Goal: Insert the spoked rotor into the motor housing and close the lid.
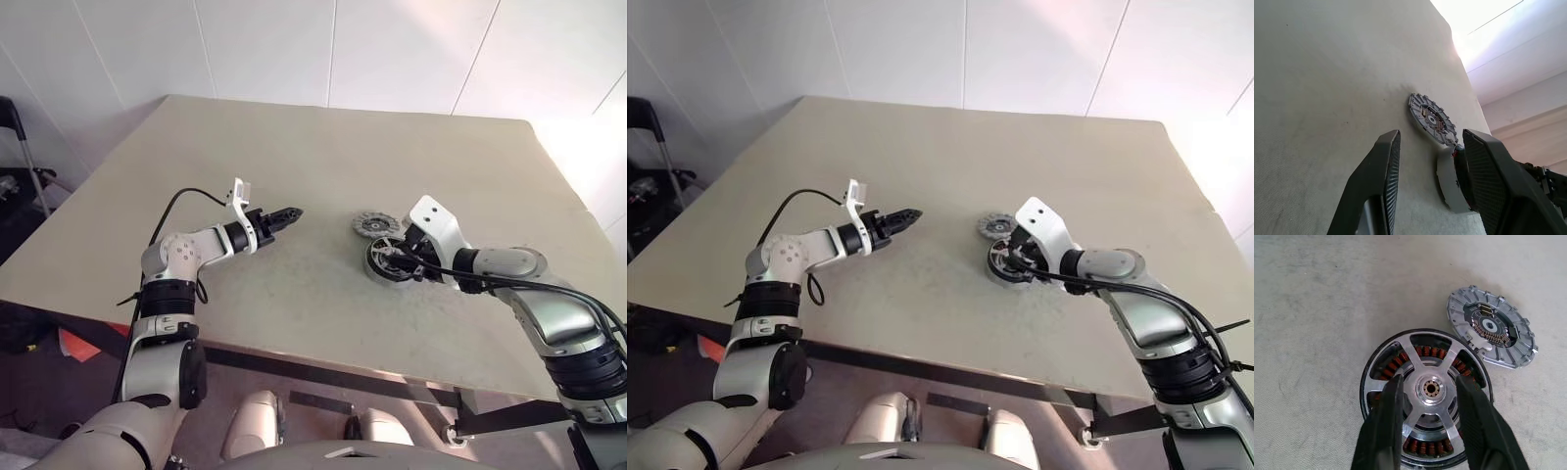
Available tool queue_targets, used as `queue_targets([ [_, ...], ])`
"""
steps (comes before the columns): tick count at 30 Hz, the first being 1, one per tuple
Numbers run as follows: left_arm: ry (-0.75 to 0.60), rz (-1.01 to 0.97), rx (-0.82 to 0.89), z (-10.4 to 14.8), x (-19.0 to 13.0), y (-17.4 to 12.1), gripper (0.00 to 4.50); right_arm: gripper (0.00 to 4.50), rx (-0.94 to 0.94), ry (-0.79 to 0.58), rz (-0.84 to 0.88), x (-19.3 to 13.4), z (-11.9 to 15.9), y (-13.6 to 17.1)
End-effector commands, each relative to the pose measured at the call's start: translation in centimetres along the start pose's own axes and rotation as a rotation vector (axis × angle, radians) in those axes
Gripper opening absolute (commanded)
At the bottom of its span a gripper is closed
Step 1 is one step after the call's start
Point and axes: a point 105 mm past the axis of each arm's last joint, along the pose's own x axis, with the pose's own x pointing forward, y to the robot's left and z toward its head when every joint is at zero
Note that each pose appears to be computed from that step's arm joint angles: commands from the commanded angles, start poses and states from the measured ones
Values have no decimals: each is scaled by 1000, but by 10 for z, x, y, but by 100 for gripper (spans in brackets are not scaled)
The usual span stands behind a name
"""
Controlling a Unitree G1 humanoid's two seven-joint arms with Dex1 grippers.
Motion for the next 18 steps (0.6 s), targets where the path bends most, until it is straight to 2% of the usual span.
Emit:
queue_targets([
  [1,-15,-18,26,5,-1,-5,213,196,-30,-40,-43,-9,11,-10],
  [17,-10,-2,40,3,-2,-2,213,196,33,-2,-55,-5,-4,-14],
  [18,-12,0,39,3,-3,-1,213,156,33,-3,-54,-5,-4,-14],
])
